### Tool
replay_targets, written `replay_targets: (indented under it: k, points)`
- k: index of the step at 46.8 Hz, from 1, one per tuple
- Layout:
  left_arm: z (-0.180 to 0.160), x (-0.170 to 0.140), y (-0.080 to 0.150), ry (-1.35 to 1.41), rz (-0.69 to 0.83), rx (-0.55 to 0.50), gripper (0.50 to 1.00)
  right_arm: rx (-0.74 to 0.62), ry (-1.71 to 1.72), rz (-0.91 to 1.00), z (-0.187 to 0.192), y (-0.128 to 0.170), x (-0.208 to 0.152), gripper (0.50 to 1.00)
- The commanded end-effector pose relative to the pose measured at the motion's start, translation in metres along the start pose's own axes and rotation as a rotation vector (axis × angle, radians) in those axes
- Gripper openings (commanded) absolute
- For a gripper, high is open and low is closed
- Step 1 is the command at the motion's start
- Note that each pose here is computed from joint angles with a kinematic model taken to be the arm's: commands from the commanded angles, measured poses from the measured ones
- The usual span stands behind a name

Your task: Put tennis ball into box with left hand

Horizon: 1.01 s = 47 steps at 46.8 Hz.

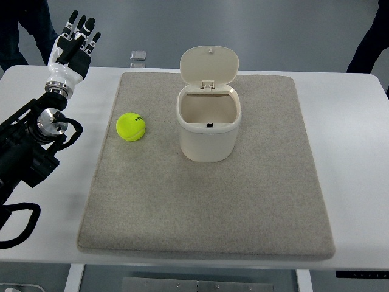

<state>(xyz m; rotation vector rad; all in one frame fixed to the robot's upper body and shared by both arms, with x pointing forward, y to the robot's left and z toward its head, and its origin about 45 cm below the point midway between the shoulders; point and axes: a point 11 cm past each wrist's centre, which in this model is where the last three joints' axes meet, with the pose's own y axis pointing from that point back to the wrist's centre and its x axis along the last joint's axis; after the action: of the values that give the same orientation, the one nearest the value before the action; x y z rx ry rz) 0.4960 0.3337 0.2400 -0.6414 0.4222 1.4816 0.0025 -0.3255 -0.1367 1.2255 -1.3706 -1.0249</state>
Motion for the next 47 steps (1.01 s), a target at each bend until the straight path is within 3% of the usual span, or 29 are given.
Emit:
replay_targets:
  k: [1,30,47]
  points:
    - [0.001,-0.001,-0.001,0.001,0.0,-0.002,0.99,-0.001,0.0,-0.001,0.0,0.0,0.0,0.938]
    - [0.01,0.001,-0.003,-0.019,0.005,-0.012,0.99,0.001,0.001,0.001,0.0,0.0,0.0,0.938]
    - [0.066,-0.002,-0.018,-0.268,-0.076,0.011,0.99,0.001,0.0,-0.001,0.0,0.0,0.0,0.938]
